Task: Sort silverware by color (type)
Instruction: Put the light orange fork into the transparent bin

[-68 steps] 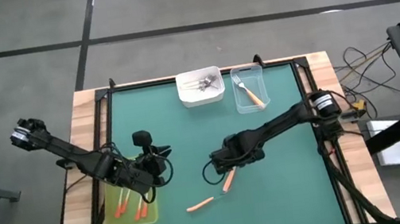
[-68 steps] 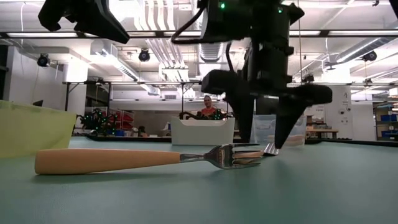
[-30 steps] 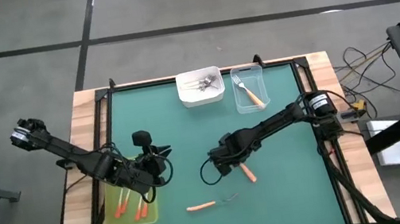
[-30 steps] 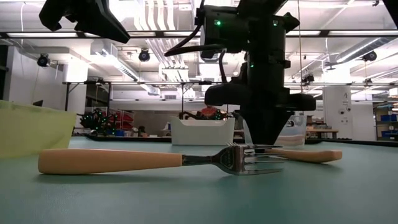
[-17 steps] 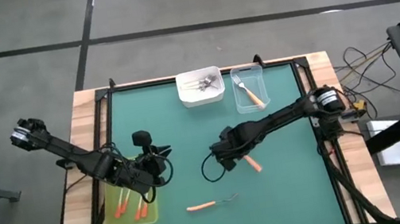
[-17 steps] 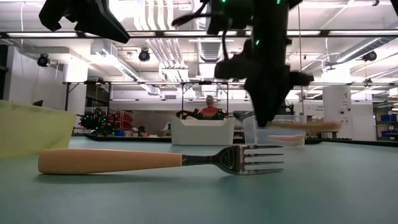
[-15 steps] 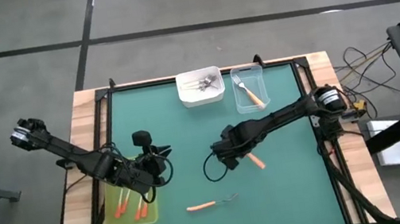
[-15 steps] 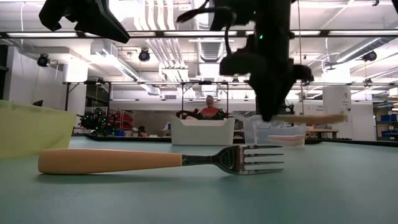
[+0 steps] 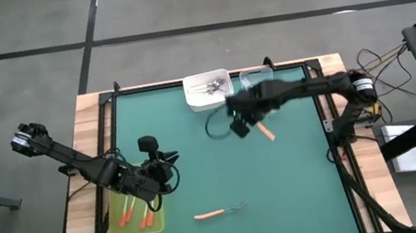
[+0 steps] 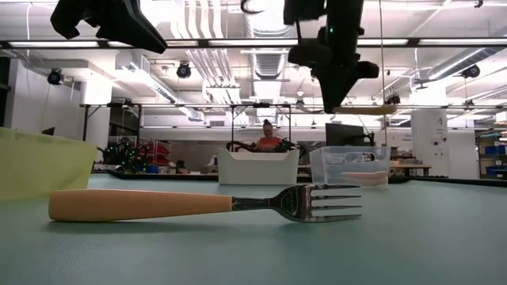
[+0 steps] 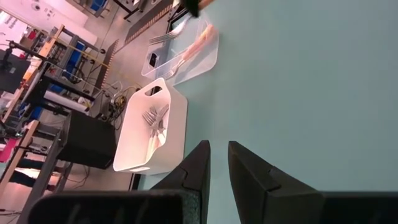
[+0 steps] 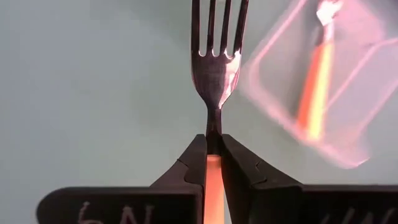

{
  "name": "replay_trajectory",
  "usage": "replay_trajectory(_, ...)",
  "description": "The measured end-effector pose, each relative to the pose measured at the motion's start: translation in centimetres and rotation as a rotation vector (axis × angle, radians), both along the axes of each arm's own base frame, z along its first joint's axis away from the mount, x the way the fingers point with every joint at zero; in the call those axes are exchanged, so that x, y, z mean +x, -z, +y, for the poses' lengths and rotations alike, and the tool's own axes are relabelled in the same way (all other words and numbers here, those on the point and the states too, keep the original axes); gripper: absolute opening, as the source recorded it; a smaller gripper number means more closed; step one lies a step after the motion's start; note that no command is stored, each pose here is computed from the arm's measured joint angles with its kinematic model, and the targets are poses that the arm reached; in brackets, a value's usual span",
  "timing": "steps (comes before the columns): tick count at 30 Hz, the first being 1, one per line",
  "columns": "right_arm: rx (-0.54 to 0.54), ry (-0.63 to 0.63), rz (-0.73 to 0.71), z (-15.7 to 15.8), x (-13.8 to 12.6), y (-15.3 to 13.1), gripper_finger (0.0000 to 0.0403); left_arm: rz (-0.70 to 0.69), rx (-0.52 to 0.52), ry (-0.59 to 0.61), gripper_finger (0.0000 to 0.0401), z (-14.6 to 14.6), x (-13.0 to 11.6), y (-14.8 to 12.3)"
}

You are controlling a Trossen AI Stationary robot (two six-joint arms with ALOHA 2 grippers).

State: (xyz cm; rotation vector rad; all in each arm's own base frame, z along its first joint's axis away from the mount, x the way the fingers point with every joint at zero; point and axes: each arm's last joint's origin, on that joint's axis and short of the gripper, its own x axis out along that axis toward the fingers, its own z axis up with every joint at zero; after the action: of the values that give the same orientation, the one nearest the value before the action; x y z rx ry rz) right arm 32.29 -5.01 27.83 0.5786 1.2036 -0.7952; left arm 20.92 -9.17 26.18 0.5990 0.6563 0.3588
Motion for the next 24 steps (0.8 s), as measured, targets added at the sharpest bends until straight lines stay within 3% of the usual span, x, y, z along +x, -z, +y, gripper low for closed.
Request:
replay_trajectory(5, -0.02, 0.033, 0.014, -5.6, -1.7, -0.6, 0.0019, -0.002, 0.03, -0.004, 0.004, 0.0, 0.0, -0.1)
replay_trajectory(13, 0.046, 0.123, 0.044, -13.5, -5.1, 0.4, 0.0019, -0.012, 0.159, -0.062, 0.004, 0.4, 0.0, -0.3)
replay_trajectory(24, 0.074, 0.15, -0.065, -18.0, -7.5, 0.5, 0.0019, -0.054, 0.251, -0.101, 0.004, 2.4, 2.0, -1.8)
